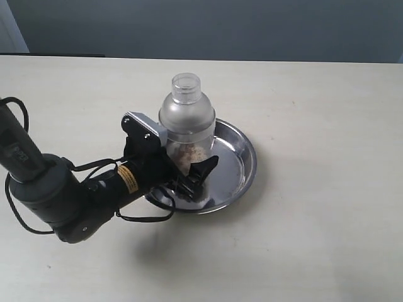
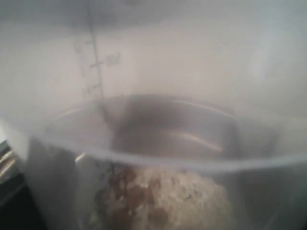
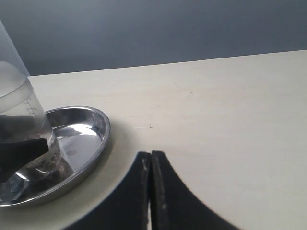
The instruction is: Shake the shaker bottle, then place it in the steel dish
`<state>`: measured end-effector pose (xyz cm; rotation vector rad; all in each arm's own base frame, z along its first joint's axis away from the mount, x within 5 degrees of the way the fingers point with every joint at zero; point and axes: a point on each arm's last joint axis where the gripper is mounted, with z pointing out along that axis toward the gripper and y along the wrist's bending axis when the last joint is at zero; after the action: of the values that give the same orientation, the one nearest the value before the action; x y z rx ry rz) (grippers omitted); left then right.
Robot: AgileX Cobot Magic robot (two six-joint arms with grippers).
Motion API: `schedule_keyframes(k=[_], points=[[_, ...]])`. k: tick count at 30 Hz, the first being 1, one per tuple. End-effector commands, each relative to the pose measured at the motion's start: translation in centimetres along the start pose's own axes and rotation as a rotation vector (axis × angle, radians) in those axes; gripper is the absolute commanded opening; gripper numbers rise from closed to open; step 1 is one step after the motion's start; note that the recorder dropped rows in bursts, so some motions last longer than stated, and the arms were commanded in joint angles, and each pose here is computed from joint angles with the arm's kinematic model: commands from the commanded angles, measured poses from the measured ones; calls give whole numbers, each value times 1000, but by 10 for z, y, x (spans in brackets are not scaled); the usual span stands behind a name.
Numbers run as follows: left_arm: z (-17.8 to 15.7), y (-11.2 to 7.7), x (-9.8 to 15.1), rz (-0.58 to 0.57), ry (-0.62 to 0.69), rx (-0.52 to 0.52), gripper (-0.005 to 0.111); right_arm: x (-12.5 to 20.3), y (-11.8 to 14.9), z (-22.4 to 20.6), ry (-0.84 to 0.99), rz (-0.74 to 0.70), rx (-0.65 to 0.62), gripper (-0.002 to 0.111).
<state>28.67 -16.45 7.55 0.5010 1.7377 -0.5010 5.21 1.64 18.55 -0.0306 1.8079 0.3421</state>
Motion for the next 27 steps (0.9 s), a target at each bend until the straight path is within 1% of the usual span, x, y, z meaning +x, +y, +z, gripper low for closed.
schedule_keyframes(k=[1, 3, 4, 7, 11, 17, 22, 27], points=[[-2, 11, -1, -50, -9, -126, 95, -1, 0, 0, -12, -2, -2, -1], [-3, 9, 0, -43, -5, -106, 95, -1, 0, 0, -12, -2, -2, -1], [-2, 6, 0, -28, -1, -66, 95, -1, 0, 0, -12, -2, -2, -1], [-2, -1, 0, -2, 6, 7, 95, -1, 0, 0, -12, -2, -2, -1], [-2, -5, 1, 15, 10, 54, 95, -1, 0, 0, -12, -2, -2, -1], [-2, -5, -1, 15, 3, 47, 95, -1, 0, 0, -12, -2, -2, -1], [-6, -5, -12, 46, -27, 35, 95, -1, 0, 0, -12, -2, -2, -1], [-19, -1, -15, 58, -22, -29, 95, -1, 0, 0, -12, -2, -2, -1]])
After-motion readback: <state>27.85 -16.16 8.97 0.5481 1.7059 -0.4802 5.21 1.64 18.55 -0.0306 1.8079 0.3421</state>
